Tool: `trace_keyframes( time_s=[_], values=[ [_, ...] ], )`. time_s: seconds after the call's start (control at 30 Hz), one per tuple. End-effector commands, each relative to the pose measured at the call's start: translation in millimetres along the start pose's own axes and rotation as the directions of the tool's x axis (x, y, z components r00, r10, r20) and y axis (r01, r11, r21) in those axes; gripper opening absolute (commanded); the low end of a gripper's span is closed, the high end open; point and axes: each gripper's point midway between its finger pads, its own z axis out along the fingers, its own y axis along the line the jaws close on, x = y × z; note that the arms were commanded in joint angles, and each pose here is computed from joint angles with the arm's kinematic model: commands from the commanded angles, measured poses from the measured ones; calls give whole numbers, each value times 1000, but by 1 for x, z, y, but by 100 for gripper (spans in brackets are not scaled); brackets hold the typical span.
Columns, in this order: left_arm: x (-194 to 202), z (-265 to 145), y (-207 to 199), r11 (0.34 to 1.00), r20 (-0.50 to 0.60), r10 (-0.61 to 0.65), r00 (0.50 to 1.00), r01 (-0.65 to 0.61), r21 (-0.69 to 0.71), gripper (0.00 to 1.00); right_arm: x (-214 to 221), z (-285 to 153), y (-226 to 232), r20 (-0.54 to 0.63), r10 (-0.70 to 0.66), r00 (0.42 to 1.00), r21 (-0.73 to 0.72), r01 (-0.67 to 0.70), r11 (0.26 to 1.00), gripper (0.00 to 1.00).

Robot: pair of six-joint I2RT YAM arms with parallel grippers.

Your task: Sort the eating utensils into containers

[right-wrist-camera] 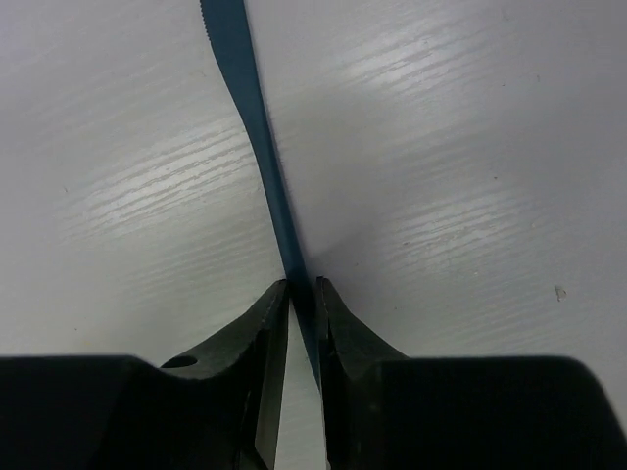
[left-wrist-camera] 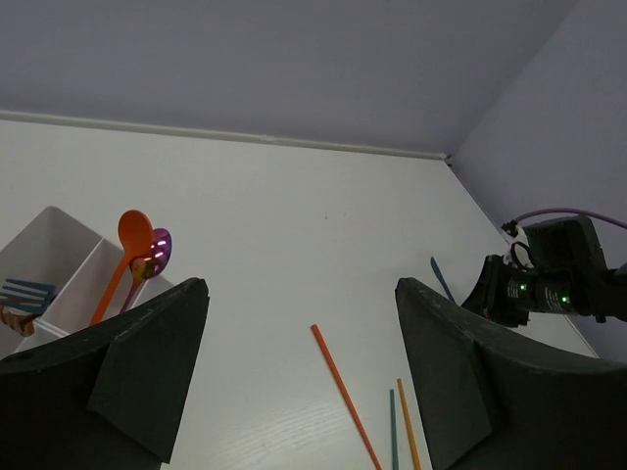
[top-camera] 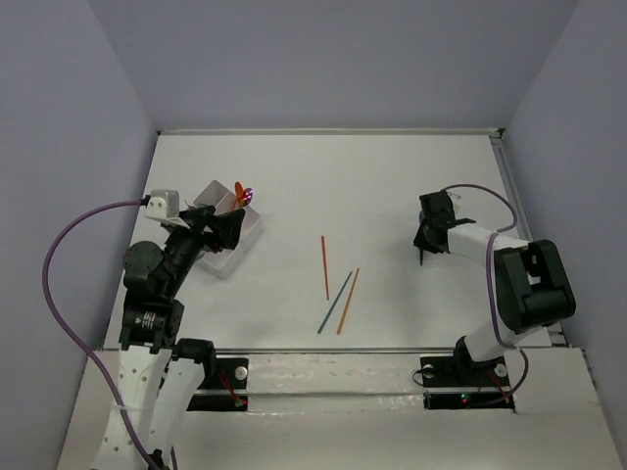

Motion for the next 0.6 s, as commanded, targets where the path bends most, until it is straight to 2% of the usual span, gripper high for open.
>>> trace_keyframes(
  time_s=[0.0,0.13,0.2,0.27,0.4,0.53,0.57],
  values=[
    [-10,1,-14,998,20,21,1000,-22,66,89,2,3,5,-34,-12,999,-23,11,1000,9],
    [-4,5,-15,997,-1,5,1000,-5,82,89,-6,-4,13,-14,-38,999,-74,37,997,7],
    [-1,8,-14,997,-12,-4,1000,5,81,89,-4,-14,29,-5,-68,998,-161,67,985,7],
    [0,11,-14,996,-19,-22,1000,23,82,89,-14,-35,55,69,-95,993,-264,110,958,7],
    [17,19,-26,982,-98,-85,992,100,162,89,-6,-91,121,195,-193,962,-470,265,842,7],
    [48,32,-32,965,-228,-137,964,182,191,88,19,-164,186,303,-255,918,-698,396,597,7],
    [52,35,-32,965,-244,-141,959,189,182,88,23,-174,193,319,-258,912,-720,410,561,7]
  ],
)
